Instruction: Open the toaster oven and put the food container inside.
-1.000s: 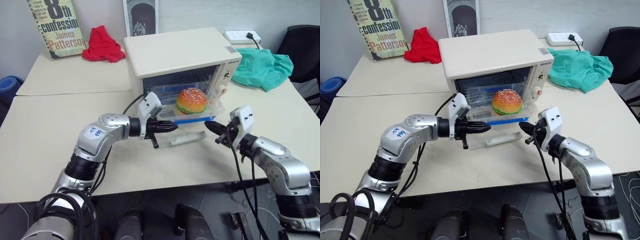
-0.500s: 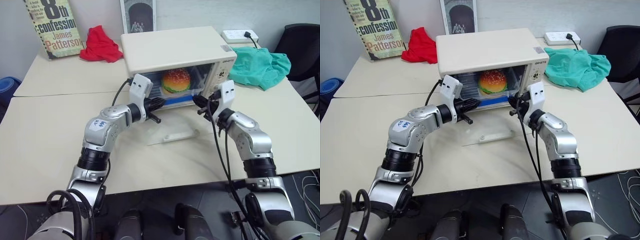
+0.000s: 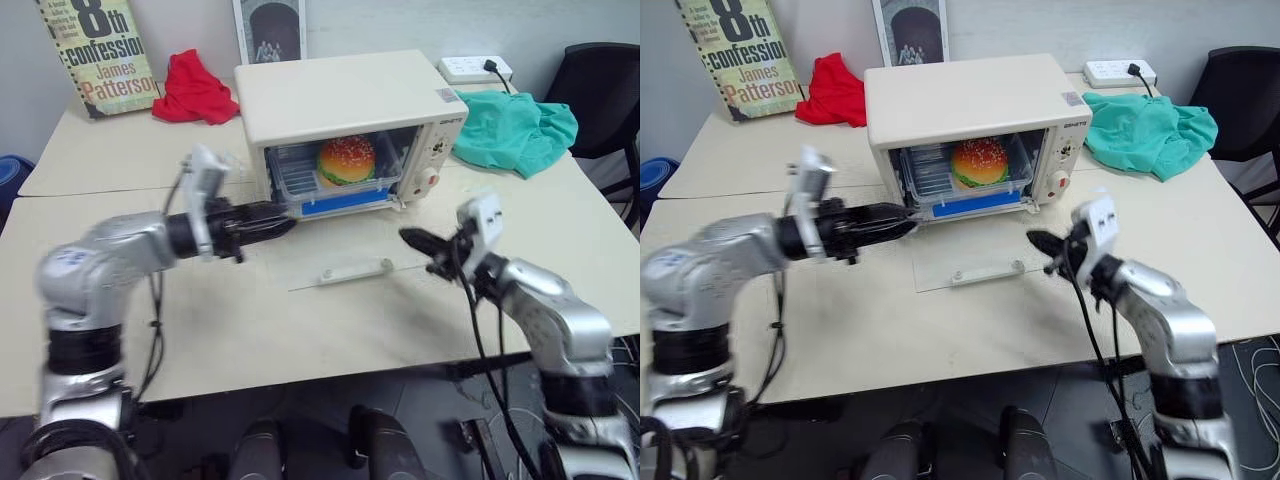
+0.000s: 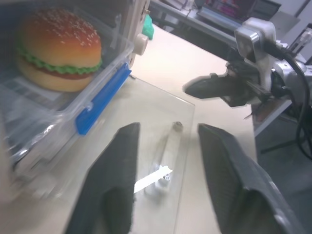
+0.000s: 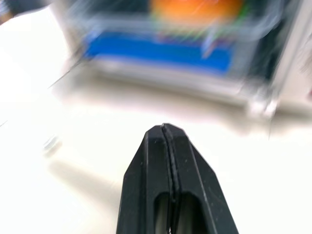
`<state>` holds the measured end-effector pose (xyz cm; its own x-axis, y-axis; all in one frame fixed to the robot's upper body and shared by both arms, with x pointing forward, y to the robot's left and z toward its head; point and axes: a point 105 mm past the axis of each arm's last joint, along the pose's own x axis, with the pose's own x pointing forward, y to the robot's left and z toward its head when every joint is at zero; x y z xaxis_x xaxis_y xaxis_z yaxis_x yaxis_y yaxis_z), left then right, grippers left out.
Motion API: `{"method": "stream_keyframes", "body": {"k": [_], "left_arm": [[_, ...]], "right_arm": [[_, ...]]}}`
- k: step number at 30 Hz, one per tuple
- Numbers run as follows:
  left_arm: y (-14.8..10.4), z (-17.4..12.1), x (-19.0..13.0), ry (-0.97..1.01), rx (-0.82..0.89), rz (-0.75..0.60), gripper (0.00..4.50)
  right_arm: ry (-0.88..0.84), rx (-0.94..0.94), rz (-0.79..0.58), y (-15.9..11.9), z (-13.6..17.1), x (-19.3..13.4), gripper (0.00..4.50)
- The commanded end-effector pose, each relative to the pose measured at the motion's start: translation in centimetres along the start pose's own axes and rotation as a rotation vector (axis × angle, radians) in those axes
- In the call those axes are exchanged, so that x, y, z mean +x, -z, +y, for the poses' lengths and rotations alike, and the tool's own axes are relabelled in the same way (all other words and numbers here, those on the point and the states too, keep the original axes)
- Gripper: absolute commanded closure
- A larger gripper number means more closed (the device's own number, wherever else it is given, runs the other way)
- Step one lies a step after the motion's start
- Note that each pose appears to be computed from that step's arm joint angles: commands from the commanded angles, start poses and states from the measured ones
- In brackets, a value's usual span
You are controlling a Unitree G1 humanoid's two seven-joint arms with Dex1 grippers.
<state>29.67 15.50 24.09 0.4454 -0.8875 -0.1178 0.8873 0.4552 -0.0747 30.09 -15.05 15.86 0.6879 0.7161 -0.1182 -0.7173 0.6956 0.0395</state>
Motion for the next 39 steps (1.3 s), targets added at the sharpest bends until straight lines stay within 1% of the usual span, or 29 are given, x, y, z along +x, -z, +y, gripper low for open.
{"method": "stream_keyframes", "body": {"k": [1, 3, 5, 7, 9, 12, 14, 17, 19, 20, 21, 22, 23, 24, 26, 28, 32, 34, 36, 39], "left_arm": [[-1.5, -1.7, -2.7, 0.067, 0.071, 0.013, 1.27], [-1.8, -1.8, -3.9, 0.059, 0.102, 0.051, 0.71], [-2.1, -1.8, -4.4, 0.056, 0.135, 0.074, 0.08], [-2.5, -1.6, -4.5, 0.041, 0.179, 0.080, 0.03], [-3.0, -0.8, -4.2, -0.015, 0.252, 0.072, 0.03], [-3.0, -0.6, -3.8, -0.014, 0.267, 0.072, 0.03], [-2.9, -0.8, -3.7, -0.001, 0.278, 0.084, 0.03], [-2.8, -0.4, -3.9, -0.024, 0.283, 0.090, 0.03], [-2.8, 0.1, -4.4, -0.055, 0.286, 0.090, 0.03], [-2.8, 0.2, -4.5, -0.062, 0.287, 0.089, 0.03], [-2.7, 0.4, -4.7, -0.074, 0.287, 0.093, 0.01], [-2.7, 0.5, -4.8, -0.080, 0.288, 0.096, 0.00], [-2.6, 0.7, -5.0, -0.091, 0.293, 0.105, 0.00], [-2.5, 1.0, -5.3, -0.104, 0.298, 0.112, 0.00], [-2.7, 1.5, -5.9, -0.127, 0.309, 0.114, 0.00], [-3.2, 1.8, -6.5, -0.138, 0.316, 0.103, 0.00], [-4.5, 1.7, -7.3, -0.119, 0.324, 0.080, 0.00], [-4.9, 1.6, -7.4, -0.110, 0.330, 0.072, 0.00], [-5.3, 1.5, -7.5, -0.094, 0.328, 0.058, 0.00], [-5.6, 1.4, -7.4, -0.090, 0.321, 0.041, 0.00]], "right_arm": [[-0.042, 0.012, 0.025, 0.6, 2.5, -1.8, 4.50], [0.013, 0.053, 0.050, 2.0, 2.2, -2.3, 4.50], [0.064, 0.071, 0.065, 3.0, 1.6, -2.3, 4.50], [0.109, 0.093, 0.063, 3.7, 0.7, -2.1, 4.50], [0.155, 0.111, 0.051, 4.4, -0.5, -1.6, 4.50], [0.198, 0.103, 0.044, 5.1, -2.3, -0.8, 4.50], [0.246, 0.088, 0.023, 5.1, -3.8, -0.2, 4.50], [0.245, 0.059, -0.030, 3.7, -4.5, 0.3, 4.50], [0.222, 0.044, -0.102, 0.8, -4.6, 0.1, 4.50], [0.216, 0.038, -0.120, 0.0, -4.6, 0.0, 4.50], [0.209, 0.019, -0.162, -1.9, -4.7, -0.4, 4.33], [0.205, 0.006, -0.187, -3.1, -4.8, -0.8, 4.13], [0.181, -0.006, -0.227, -5.3, -4.8, -1.6, 3.90], [0.148, -0.029, -0.252, -7.4, -4.8, -2.7, 3.57], [0.086, -0.069, -0.246, -10.3, -4.5, -4.8, 2.88], [0.017, -0.107, -0.180, -11.5, -3.8, -6.7, 2.14], [-0.070, -0.130, -0.053, -12.0, -3.1, -9.6, 0.74], [-0.075, -0.134, -0.037, -12.3, -3.2, -10.4, 0.07], [-0.046, -0.145, -0.048, -12.7, -3.6, -10.5, 0.07], [-0.035, -0.147, -0.050, -12.3, -3.7, -10.1, 0.07]]}}
